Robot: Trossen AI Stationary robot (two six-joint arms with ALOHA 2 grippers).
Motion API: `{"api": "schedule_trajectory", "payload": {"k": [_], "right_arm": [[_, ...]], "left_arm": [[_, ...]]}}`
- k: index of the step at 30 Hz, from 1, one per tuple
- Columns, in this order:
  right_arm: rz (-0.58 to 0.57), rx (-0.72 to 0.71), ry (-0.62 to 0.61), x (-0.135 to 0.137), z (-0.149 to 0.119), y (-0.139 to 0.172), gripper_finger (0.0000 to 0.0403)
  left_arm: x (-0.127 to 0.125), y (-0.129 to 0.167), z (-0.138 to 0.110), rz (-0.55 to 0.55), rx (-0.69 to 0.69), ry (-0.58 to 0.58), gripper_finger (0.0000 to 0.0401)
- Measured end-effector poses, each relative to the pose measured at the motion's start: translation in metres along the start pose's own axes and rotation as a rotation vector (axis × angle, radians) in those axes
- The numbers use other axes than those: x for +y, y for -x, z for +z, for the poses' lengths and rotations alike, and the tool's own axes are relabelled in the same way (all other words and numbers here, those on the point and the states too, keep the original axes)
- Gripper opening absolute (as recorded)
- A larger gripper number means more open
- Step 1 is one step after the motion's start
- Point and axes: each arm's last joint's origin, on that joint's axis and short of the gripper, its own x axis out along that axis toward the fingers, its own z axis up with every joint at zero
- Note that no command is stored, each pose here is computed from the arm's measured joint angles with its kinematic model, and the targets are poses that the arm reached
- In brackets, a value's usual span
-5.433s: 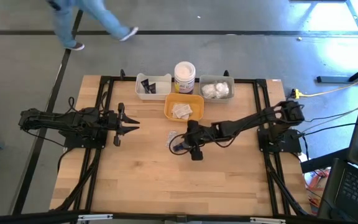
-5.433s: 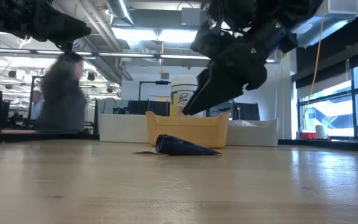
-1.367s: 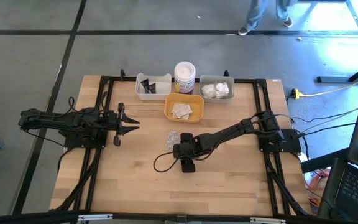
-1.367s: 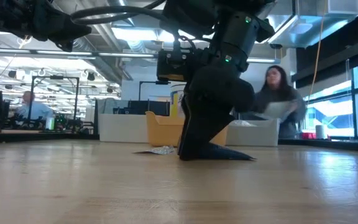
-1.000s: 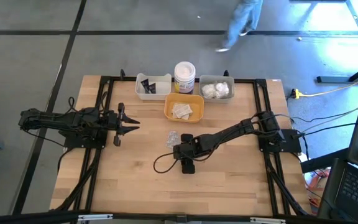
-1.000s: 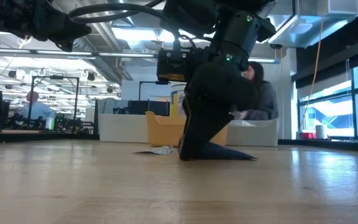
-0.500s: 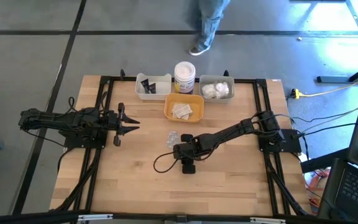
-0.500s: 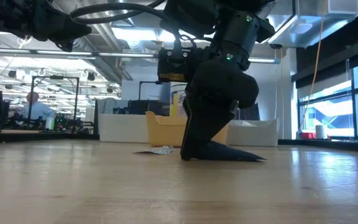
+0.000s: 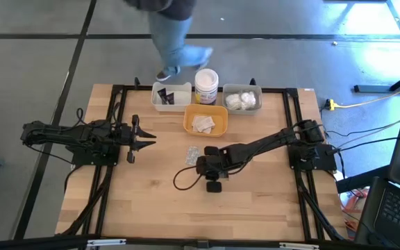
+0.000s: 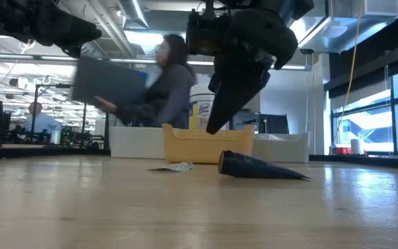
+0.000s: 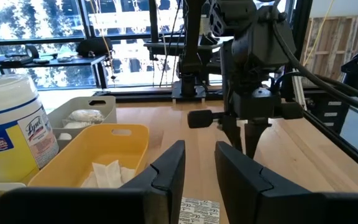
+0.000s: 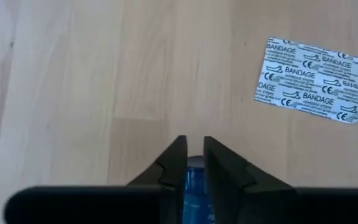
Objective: Pick & Place Travel size toiletries
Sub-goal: Put the blue shave cream into the white bin
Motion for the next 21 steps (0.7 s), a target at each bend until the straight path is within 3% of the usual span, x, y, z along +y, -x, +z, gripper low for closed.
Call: {"api": "schedule_trajectory", "payload": {"k": [6,12,21], "right_arm": [[0.01,0.004,0.045,0.005,-0.001,0.001,0.0053],[-0.073,0.007,0.04,0.002,-0.002,0.001,0.0117],[-0.077,0.068,-0.027,-0.004,-0.007,-0.01,0.0211]], "left_arm": [[0.0,0.0,0.0,0.0,0.0,0.0,0.0086],[0.0,0.0,0.0,0.0,0.0,0.0,0.0086],[0.0,0.0,0.0,0.001,-0.004,0.0,0.0086]]}}
